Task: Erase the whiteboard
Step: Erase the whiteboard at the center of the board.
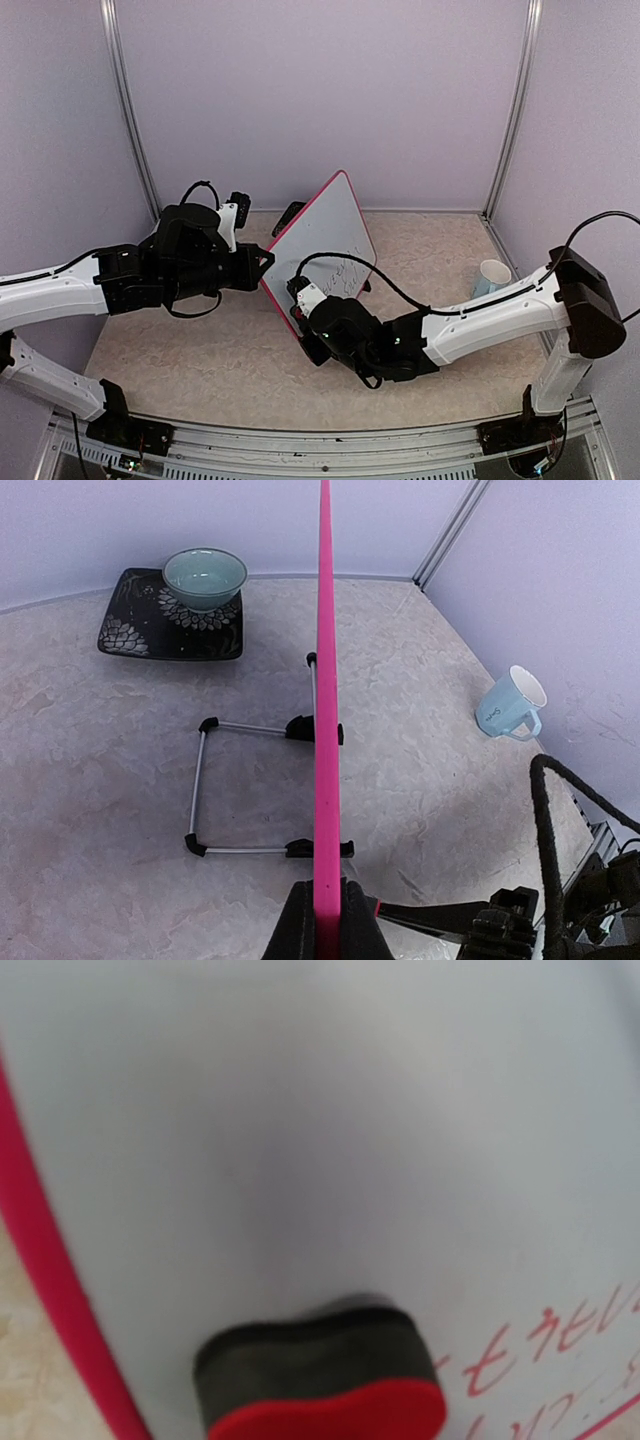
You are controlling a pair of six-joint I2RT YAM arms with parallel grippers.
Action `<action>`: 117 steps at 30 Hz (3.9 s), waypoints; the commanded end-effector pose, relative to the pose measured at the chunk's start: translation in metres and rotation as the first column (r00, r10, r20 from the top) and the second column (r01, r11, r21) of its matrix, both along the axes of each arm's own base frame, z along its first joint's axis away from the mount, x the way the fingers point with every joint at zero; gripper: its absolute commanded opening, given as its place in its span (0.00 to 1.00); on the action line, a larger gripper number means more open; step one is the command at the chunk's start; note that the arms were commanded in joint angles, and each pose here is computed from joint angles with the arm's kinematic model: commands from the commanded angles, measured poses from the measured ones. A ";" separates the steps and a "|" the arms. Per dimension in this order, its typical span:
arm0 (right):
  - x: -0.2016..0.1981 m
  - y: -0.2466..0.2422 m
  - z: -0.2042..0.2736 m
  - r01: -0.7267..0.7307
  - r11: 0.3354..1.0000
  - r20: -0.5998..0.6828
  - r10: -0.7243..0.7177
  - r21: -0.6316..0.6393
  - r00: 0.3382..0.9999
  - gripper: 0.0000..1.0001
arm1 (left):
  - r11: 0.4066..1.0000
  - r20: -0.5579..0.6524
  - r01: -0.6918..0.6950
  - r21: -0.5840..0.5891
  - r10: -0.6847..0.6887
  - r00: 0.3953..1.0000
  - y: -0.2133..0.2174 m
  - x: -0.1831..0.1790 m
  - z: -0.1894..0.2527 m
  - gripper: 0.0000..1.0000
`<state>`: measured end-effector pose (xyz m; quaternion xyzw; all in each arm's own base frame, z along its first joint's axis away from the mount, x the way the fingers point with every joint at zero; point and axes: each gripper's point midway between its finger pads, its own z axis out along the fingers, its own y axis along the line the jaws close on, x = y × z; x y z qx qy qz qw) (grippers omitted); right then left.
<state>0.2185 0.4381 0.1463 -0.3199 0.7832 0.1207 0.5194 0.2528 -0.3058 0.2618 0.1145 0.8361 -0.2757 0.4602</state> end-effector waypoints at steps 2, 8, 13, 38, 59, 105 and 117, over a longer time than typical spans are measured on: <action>-0.002 -0.005 -0.038 0.018 0.998 -0.074 -0.023 -0.063 0.997 0.25 | 0.995 -0.019 0.090 -0.044 -0.091 0.996 -0.014 -0.018 0.005 0.00; -0.006 -0.009 -0.046 0.005 0.997 -0.097 -0.012 -0.072 0.995 0.25 | 0.995 -0.017 0.089 -0.046 -0.090 0.996 -0.013 -0.018 0.006 0.00; -0.012 -0.009 -0.057 -0.027 0.997 -0.126 0.017 -0.075 0.992 0.24 | 0.995 -0.014 0.088 -0.047 -0.089 0.996 -0.013 -0.018 0.008 0.00; 0.007 0.023 0.026 -0.045 0.998 0.039 0.047 -0.046 0.998 0.25 | 0.995 -0.023 0.095 -0.041 -0.096 0.995 -0.016 -0.018 0.004 0.00; 0.014 -0.009 -0.062 0.045 0.994 -0.163 -0.060 -0.097 0.985 0.24 | 0.995 -0.013 0.089 -0.035 -0.089 0.996 -0.010 -0.020 0.001 0.00; 0.037 -0.006 -0.050 0.051 0.998 -0.225 -0.061 -0.046 0.972 0.24 | 0.994 -0.018 0.097 -0.043 -0.098 0.995 -0.014 -0.020 0.000 0.00; 0.042 0.017 -0.001 -0.041 0.999 -0.101 0.038 -0.023 0.994 0.24 | 0.994 -0.022 0.103 -0.046 -0.104 0.994 -0.017 -0.019 0.002 0.00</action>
